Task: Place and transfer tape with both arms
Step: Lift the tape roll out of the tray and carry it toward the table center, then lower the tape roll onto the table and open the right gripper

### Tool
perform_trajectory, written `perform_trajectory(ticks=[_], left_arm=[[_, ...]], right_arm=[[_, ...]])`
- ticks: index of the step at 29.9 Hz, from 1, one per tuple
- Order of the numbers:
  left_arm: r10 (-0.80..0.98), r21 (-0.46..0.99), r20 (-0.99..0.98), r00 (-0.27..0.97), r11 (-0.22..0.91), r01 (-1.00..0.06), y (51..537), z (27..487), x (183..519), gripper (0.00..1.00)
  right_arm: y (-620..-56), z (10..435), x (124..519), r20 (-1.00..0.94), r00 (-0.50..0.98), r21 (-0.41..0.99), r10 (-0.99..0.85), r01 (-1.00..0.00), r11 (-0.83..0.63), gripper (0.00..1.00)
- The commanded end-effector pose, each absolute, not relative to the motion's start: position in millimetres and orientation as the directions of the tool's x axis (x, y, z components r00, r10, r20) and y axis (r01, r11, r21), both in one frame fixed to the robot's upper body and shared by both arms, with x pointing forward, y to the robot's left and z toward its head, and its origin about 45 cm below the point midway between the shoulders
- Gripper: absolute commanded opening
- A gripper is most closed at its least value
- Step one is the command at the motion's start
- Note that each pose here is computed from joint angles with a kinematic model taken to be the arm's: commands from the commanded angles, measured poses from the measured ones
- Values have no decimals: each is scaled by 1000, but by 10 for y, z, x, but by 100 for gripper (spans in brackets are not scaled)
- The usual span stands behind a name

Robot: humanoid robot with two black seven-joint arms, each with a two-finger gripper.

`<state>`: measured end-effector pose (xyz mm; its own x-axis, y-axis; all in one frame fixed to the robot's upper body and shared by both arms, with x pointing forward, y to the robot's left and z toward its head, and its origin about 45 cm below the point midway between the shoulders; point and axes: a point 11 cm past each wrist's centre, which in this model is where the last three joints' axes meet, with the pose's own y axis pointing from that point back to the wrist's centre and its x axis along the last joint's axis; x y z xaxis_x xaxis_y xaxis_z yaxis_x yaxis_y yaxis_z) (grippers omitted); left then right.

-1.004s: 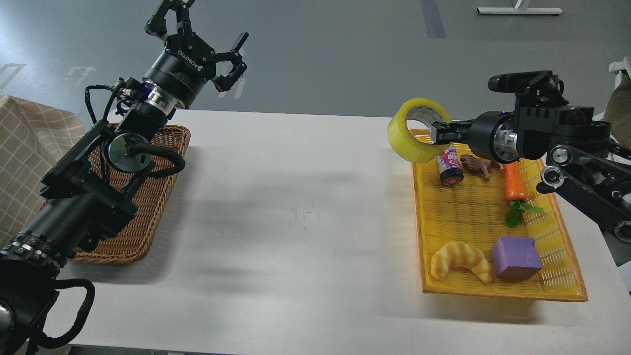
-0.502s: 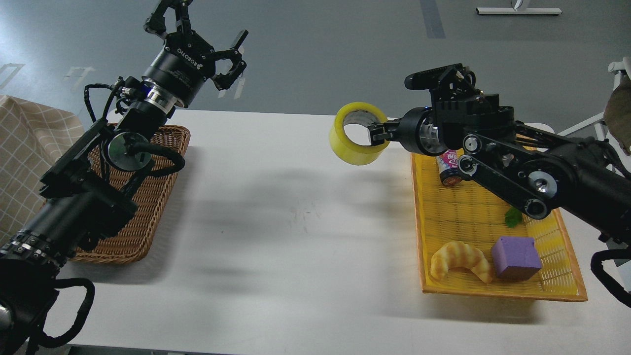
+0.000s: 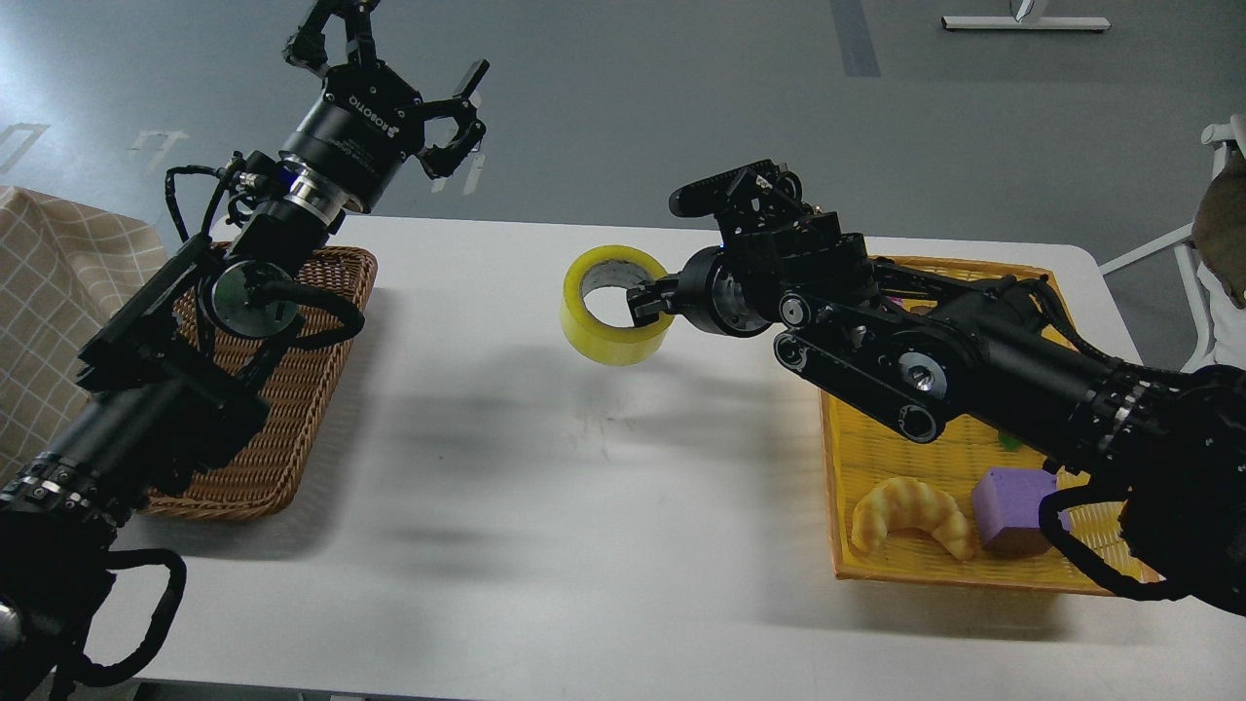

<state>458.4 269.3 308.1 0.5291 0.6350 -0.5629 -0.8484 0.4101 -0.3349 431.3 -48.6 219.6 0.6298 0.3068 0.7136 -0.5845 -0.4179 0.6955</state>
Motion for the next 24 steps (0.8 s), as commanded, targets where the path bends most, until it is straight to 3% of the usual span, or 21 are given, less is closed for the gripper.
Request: perform_trajectory(ticks=[1,13,24], left_arm=[[636,-334,-562,529,411,-849,2696,3079,4583,98],[635,-334,-563,529,411,-848,2689,3077,4583,98],[639,-332,-561,526,408,-850,2718,3077,4578,98]], right_arm=[[-558,2141,4346,705,643,705,300,-588,-396,0],[-630,1854,4215,661,681,746,316,-549,-377,0],[-511,1856,4101,660,674,744,332,-524,-415,0]])
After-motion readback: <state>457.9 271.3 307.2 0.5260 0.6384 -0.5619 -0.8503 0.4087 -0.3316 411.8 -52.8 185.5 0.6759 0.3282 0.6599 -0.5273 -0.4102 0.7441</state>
